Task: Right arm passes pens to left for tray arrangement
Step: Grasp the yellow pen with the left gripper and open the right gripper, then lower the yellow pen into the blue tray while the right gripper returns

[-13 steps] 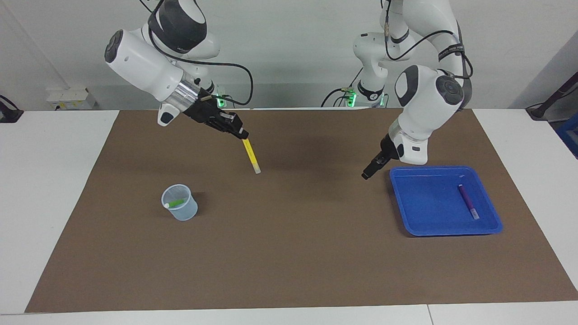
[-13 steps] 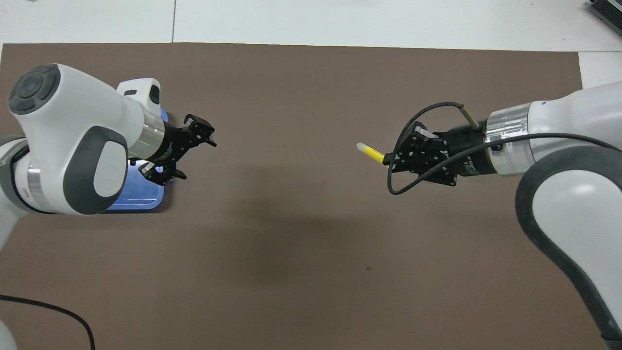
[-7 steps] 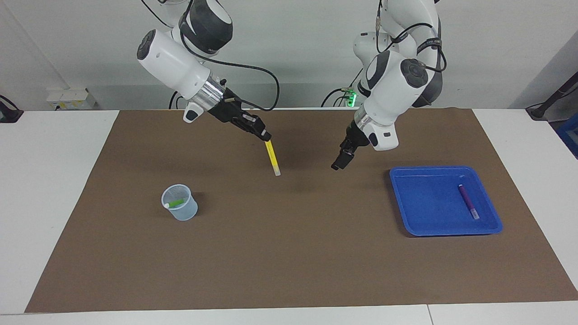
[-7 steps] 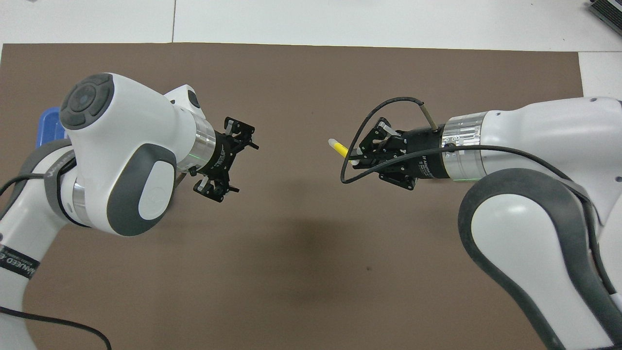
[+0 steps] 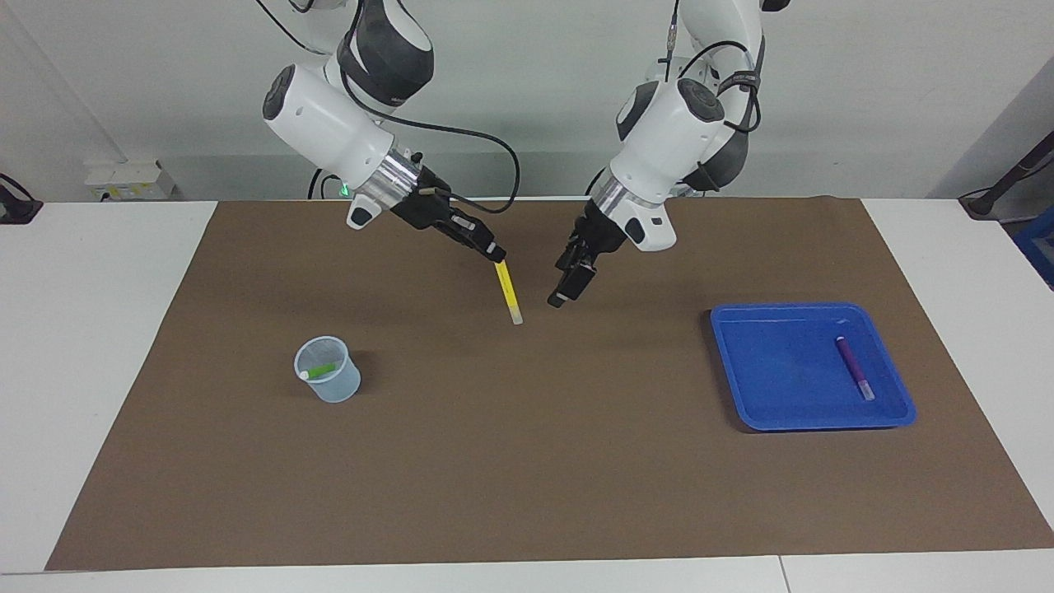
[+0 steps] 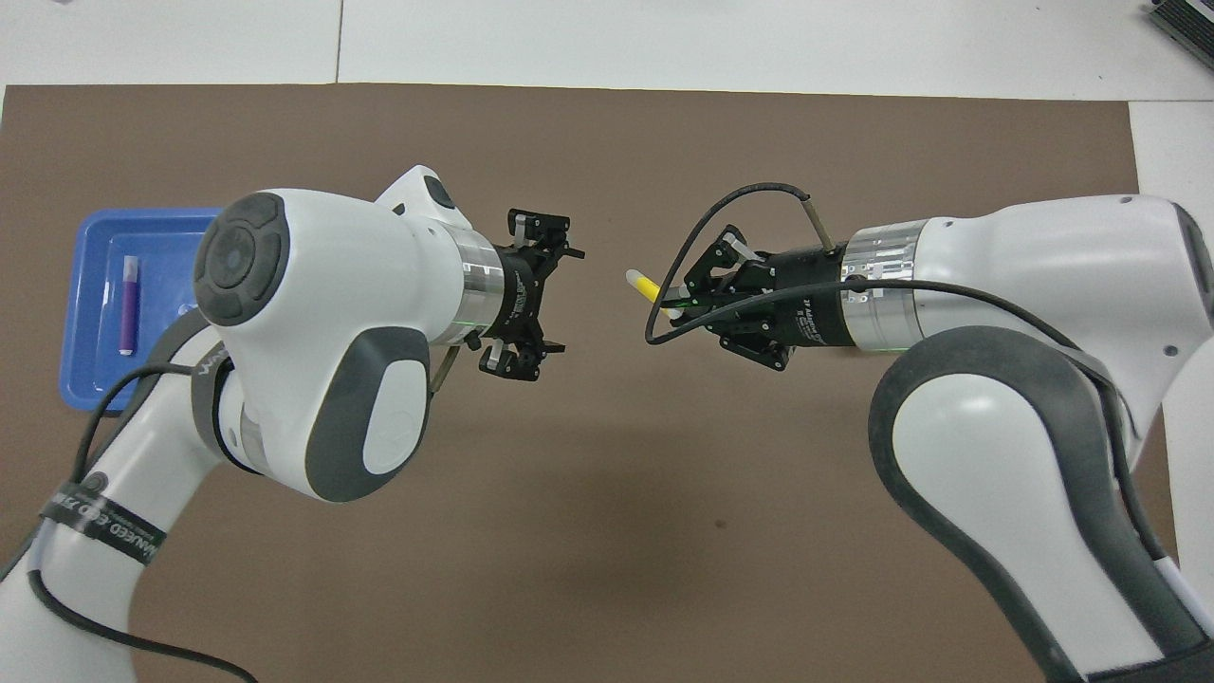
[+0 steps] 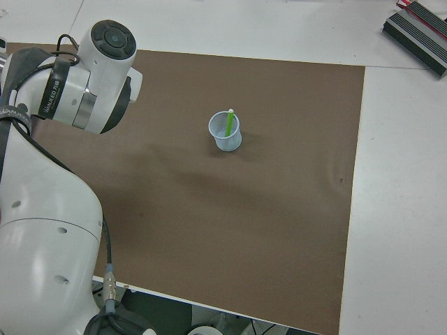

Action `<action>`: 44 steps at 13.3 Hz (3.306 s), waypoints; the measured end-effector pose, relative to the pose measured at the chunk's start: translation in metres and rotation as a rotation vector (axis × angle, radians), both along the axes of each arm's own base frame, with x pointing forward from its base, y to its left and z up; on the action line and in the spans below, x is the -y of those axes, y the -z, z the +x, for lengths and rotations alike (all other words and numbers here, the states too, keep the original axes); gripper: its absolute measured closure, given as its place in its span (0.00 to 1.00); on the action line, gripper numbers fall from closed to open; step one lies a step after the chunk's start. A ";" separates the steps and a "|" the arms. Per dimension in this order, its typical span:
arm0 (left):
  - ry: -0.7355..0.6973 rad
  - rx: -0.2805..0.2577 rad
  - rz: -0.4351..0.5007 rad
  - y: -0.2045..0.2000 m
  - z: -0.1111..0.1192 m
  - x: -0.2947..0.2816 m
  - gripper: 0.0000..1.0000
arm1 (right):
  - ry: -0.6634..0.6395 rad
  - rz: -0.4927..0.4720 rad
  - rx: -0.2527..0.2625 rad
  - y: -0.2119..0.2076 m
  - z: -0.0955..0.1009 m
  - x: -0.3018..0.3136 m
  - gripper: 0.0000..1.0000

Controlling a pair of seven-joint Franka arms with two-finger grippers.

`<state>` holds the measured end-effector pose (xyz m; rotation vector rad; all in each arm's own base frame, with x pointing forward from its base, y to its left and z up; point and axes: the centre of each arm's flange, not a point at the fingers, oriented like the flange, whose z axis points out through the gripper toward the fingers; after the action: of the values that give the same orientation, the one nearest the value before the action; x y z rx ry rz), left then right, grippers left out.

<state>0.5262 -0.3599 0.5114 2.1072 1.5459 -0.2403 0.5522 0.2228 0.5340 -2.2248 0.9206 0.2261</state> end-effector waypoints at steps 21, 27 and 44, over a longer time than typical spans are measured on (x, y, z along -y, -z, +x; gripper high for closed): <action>-0.147 0.039 -0.101 0.016 -0.032 0.049 0.81 | -0.002 -0.007 -0.020 0.010 -0.003 0.001 0.82; -0.146 0.036 -0.101 0.016 -0.033 0.051 0.81 | 0.001 -0.007 -0.016 0.009 -0.002 0.001 0.74; 0.233 0.014 0.200 0.032 0.022 -0.070 0.81 | -0.809 -0.551 0.278 0.038 0.010 0.179 0.00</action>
<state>0.5484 -0.2896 0.4790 2.4424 1.3634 -0.1569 0.5618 0.0437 0.4963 -2.9468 -0.1367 0.0150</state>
